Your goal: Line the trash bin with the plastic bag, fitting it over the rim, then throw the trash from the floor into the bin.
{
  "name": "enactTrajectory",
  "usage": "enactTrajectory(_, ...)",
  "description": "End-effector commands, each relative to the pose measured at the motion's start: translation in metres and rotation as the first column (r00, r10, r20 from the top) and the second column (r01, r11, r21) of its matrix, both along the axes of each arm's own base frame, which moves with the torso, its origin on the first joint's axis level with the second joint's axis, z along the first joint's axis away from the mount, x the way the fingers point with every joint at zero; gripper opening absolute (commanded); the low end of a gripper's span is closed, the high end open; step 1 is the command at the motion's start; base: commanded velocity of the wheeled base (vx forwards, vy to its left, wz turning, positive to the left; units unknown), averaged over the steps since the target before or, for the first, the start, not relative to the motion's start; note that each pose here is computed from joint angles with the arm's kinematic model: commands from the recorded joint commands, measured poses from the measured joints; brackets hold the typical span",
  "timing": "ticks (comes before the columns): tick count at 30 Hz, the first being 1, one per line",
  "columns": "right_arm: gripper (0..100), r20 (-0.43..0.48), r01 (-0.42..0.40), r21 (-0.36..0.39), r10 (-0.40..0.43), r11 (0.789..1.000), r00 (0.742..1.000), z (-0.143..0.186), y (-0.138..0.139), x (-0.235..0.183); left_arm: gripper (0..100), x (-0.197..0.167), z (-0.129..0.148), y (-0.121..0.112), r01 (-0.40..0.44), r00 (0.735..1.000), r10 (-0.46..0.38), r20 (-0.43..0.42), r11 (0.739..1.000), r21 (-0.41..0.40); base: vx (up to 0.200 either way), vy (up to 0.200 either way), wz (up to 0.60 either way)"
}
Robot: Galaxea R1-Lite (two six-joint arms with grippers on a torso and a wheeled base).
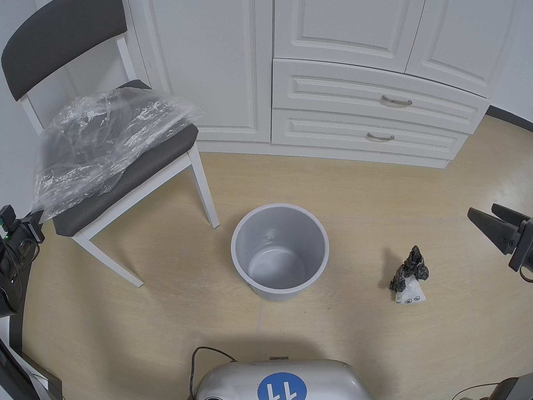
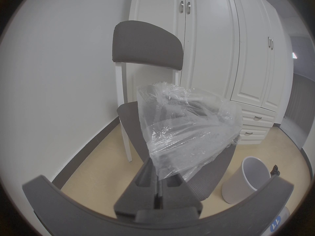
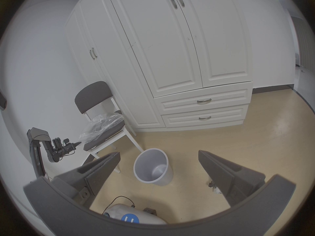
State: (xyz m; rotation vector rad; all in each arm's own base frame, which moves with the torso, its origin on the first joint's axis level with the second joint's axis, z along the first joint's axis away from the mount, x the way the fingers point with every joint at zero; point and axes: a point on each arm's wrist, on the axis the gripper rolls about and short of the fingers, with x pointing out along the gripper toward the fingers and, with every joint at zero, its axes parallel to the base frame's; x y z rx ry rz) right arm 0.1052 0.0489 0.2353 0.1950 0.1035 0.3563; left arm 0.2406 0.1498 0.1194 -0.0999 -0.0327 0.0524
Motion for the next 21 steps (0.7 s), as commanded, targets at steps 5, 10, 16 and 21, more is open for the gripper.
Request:
enactTrajectory(5,100,0.005,-0.007,-0.006,0.007,1.0,1.0,0.0,0.0,-0.001,0,-0.011,0.011,-0.012,0.014,1.0,-0.014,0.021,1.0,0.02,0.0,0.0,0.0)
enactTrajectory(10,100,-0.003,-0.019,-0.024,0.018,1.0,1.0,-0.003,0.001,-0.001,0,-0.023,0.027,-0.031,0.051,0.996,-0.054,0.065,0.998,0.045,0.0,0.0,0.0)
enactTrajectory(16,100,0.005,-0.067,-0.059,0.067,0.996,0.998,-0.005,0.006,-0.004,0,-0.048,0.049,-0.072,0.151,0.977,-0.162,0.138,0.985,0.084,0.0,0.0,0.0)
enactTrajectory(21,100,-0.012,-0.081,-0.075,0.08,0.994,0.997,-0.007,0.008,-0.002,0,-0.064,0.071,-0.117,0.324,0.913,-0.347,0.216,0.936,0.137,0.0,0.0,0.0)
